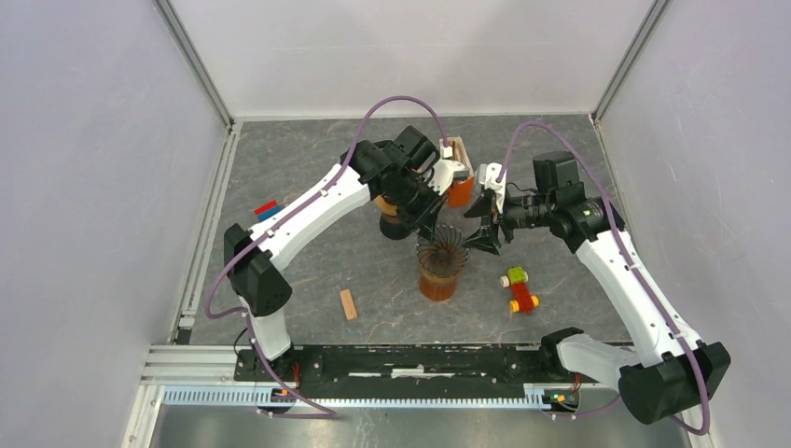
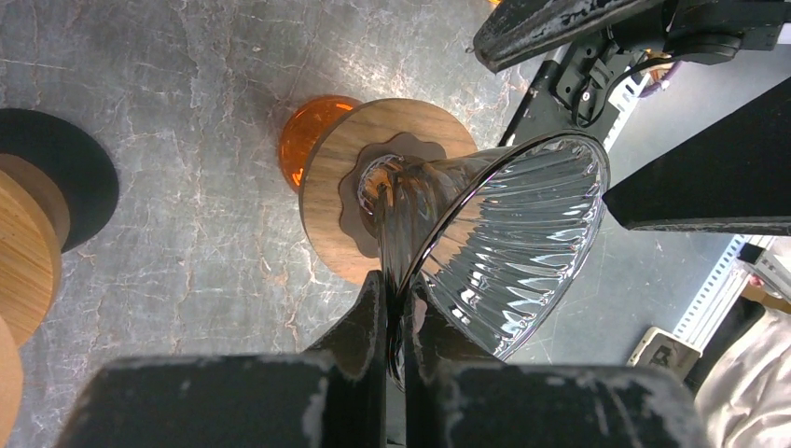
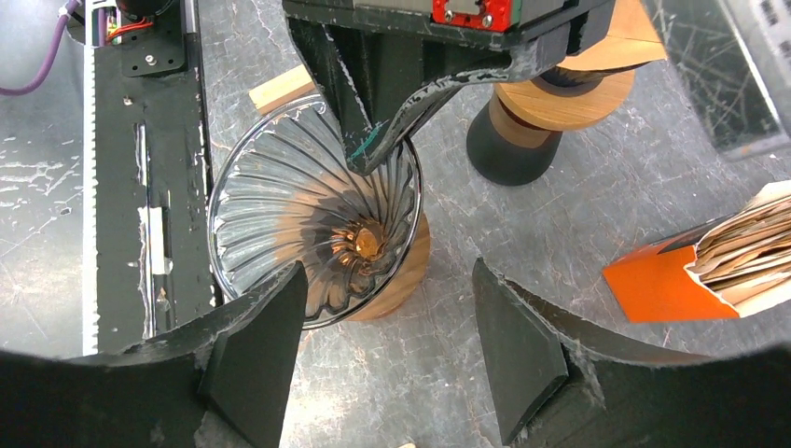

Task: Place the coffee filter in the dripper
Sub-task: Place the coffee dripper in the dripper holder.

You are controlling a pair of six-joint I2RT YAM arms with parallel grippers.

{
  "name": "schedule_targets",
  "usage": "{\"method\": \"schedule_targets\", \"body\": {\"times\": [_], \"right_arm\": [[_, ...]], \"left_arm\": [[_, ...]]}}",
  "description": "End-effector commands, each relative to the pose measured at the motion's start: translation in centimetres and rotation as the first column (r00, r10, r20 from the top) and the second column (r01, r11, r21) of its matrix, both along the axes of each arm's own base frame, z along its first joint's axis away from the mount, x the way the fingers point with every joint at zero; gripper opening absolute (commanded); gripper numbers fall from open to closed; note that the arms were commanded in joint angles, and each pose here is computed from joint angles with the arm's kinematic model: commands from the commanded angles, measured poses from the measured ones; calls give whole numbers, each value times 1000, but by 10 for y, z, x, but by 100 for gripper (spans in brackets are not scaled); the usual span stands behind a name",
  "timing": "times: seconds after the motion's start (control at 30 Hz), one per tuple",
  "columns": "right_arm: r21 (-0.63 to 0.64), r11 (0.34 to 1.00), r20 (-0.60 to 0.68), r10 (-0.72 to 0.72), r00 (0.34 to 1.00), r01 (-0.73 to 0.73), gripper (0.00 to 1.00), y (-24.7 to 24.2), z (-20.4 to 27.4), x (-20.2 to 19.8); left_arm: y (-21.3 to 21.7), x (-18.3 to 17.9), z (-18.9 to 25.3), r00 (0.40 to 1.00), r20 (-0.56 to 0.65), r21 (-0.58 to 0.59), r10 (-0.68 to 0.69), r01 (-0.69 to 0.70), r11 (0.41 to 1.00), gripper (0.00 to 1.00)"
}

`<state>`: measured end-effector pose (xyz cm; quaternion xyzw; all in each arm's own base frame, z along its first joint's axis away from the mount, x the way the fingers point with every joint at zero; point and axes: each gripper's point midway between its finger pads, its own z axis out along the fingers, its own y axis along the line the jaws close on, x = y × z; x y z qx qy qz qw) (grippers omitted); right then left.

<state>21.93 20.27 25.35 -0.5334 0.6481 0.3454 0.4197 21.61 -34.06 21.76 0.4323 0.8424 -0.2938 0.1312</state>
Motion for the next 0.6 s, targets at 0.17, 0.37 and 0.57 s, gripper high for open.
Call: {"method": "schedule_targets", "body": {"times": [0.17,0.37,0.57], "right_arm": [[25,999,18,24,1000,-25,71,5,6,1],[21,999,16,42,999,-43,71,6,3,-3],[-1,999,-7,49,999,-49,70,9,-9,-5]], "left_arm": [[-2,-9,17,1000,-14,-65,16,-17,998,2],[0,-12,20,1000,-12,-74,15,-16,997,2],[-2,-13,13,999,-34,-65,18,-20,998,2]]}}
